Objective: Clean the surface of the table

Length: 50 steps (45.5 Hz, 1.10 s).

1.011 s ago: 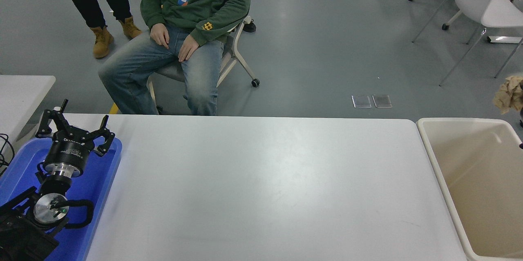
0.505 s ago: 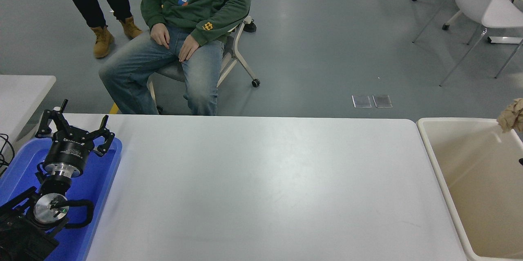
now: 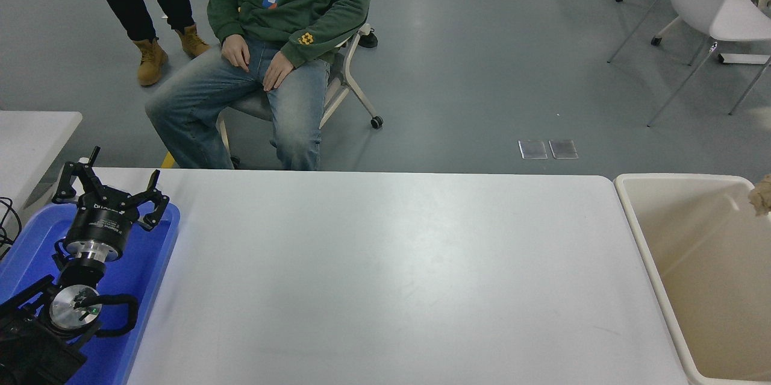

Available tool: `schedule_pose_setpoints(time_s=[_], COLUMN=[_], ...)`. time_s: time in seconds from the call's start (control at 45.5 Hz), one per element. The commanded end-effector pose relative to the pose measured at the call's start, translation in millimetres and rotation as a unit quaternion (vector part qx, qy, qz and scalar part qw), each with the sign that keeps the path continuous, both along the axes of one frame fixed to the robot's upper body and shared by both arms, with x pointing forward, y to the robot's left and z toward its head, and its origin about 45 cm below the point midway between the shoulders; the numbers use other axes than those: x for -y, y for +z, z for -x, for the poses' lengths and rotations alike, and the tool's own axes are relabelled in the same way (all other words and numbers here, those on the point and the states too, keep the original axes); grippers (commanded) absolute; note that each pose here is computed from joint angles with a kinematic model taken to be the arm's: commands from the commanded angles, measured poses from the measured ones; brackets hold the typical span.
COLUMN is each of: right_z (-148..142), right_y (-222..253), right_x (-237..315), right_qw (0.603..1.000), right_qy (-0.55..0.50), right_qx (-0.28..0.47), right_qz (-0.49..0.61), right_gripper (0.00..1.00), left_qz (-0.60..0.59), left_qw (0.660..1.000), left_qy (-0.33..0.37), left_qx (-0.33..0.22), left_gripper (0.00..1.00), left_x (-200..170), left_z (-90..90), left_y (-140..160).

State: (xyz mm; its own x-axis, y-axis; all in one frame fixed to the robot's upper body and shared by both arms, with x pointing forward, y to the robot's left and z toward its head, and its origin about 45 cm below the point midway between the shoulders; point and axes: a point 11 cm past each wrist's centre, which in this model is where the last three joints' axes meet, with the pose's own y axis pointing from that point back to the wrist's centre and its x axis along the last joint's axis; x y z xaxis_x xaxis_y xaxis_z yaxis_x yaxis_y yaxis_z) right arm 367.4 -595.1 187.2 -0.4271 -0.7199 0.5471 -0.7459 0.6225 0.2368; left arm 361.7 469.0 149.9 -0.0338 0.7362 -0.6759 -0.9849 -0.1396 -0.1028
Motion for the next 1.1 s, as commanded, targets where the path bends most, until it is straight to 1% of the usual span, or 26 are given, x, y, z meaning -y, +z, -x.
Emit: schedule_pose_setpoints(time_s=[0.0,0.044,0.066,0.132,0.154,0.198,0.22,0.242,0.264,0.857,0.967,1.077], right_z=[5,7,8,10,10,11,10,10,10,11,6,6], right_y=[-2,-1,0,0,0,-1,-1,-2,-2,-7,-15,-15], right_x=[4,7,9,11,11,11,11,10,10,6,-5,-5], right_qw=[1.0,1.0,1.0,1.0,1.0,1.0,1.0,1.0,1.0,1.0,1.0,1.0], right_qy=[-0.006,-0.01,-0.012,-0.015,-0.016,-0.015,-0.014,-0.013,-0.012,-0.006,0.004,0.003], right_qx=[-0.004,-0.004,-0.004,-0.005,-0.005,-0.005,-0.006,-0.006,-0.006,-0.013,-0.015,-0.015], right_qz=[0.002,0.006,0.008,0.011,0.01,0.01,0.009,0.008,0.007,0.005,-0.004,-0.005], right_gripper=[0.14,0.24,0.32,0.63,0.71,0.8,0.86,0.99,1.0,1.0,1.0,1.0], left_qz=[0.0,0.0,0.0,0.0,0.0,0.0,0.0,0.0,0.0,0.0,0.0,0.0], left_qw=[1.0,1.0,1.0,1.0,1.0,1.0,1.0,1.0,1.0,1.0,1.0,1.0], left_qy=[0.0,0.0,0.0,0.0,0.0,0.0,0.0,0.0,0.0,0.0,0.0,0.0], left_qx=[0.0,0.0,0.0,0.0,0.0,0.0,0.0,0.0,0.0,0.0,0.0,0.0], left_gripper=[1.0,1.0,1.0,1.0,1.0,1.0,1.0,1.0,1.0,1.0,1.0,1.0], left_x=[0,0,0,0,0,0,0,0,0,0,0,0], left_z=[0.0,0.0,0.0,0.0,0.0,0.0,0.0,0.0,0.0,0.0,0.0,0.0], left_y=[0,0,0,0,0,0,0,0,0,0,0,0])
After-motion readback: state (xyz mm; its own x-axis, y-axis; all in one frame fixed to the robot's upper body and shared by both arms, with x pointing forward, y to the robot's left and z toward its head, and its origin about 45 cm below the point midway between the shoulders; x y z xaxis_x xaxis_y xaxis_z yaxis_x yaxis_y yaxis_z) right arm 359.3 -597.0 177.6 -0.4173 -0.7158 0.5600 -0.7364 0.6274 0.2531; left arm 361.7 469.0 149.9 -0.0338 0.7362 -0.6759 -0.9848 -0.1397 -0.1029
